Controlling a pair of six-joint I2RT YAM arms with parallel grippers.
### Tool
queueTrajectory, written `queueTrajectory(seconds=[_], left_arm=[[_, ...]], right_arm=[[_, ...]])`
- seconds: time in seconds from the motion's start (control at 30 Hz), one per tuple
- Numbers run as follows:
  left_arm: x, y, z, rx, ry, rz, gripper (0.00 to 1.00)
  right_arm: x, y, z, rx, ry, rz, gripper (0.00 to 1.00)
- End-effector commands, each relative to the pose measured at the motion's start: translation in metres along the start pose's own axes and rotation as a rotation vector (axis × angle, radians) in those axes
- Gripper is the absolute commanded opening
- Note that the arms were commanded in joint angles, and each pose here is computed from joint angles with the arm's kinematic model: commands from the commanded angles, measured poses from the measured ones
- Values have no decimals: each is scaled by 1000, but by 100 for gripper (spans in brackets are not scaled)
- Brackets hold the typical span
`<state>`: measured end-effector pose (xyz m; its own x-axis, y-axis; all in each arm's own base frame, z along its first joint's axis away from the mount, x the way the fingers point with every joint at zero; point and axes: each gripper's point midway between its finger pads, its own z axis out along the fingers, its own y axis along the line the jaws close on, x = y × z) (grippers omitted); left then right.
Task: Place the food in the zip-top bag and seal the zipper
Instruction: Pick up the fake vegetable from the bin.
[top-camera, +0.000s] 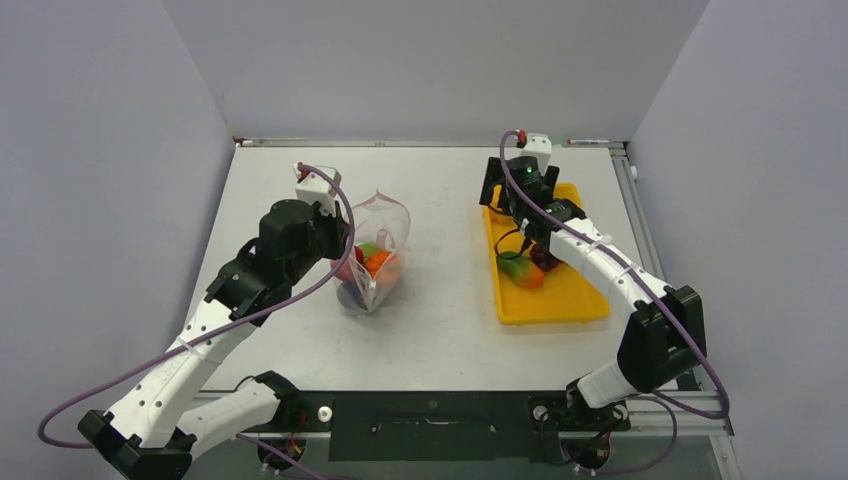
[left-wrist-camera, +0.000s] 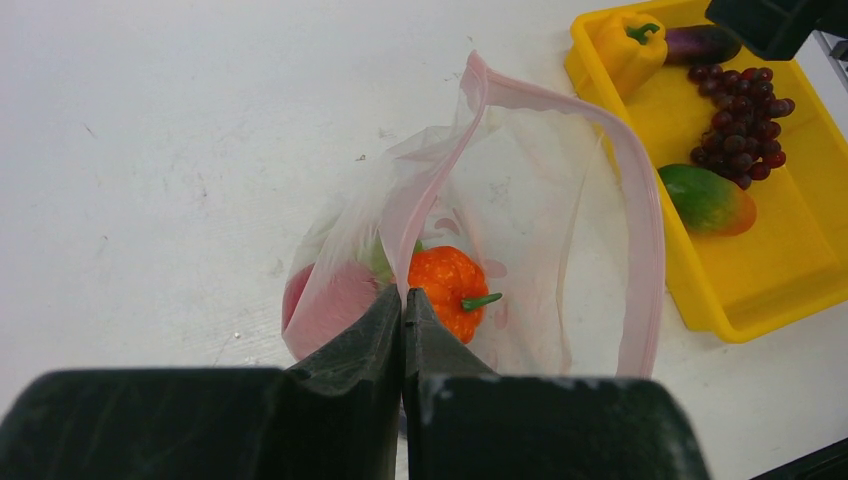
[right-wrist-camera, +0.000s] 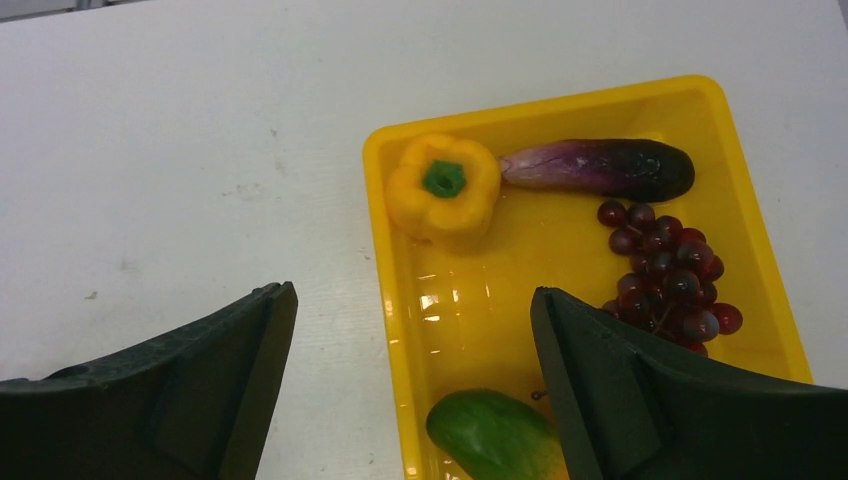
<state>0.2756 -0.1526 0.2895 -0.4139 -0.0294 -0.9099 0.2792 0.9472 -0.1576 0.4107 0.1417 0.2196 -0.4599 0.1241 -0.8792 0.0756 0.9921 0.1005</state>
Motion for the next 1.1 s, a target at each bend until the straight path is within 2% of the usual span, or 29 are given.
queueTrajectory(seconds=[0.0,0.4,1.07], left_arm=[[-12,-3,2,13,-45,-7,0],[-10,-3,4,12,-38,-6,0],[-7,-1,8,-2,-23,2,0]], right_arm=[[12,-4,27,-9,39,56,90],[39,-15,80,-4,121,83,90],[40,-24,134,62,139,75,90]])
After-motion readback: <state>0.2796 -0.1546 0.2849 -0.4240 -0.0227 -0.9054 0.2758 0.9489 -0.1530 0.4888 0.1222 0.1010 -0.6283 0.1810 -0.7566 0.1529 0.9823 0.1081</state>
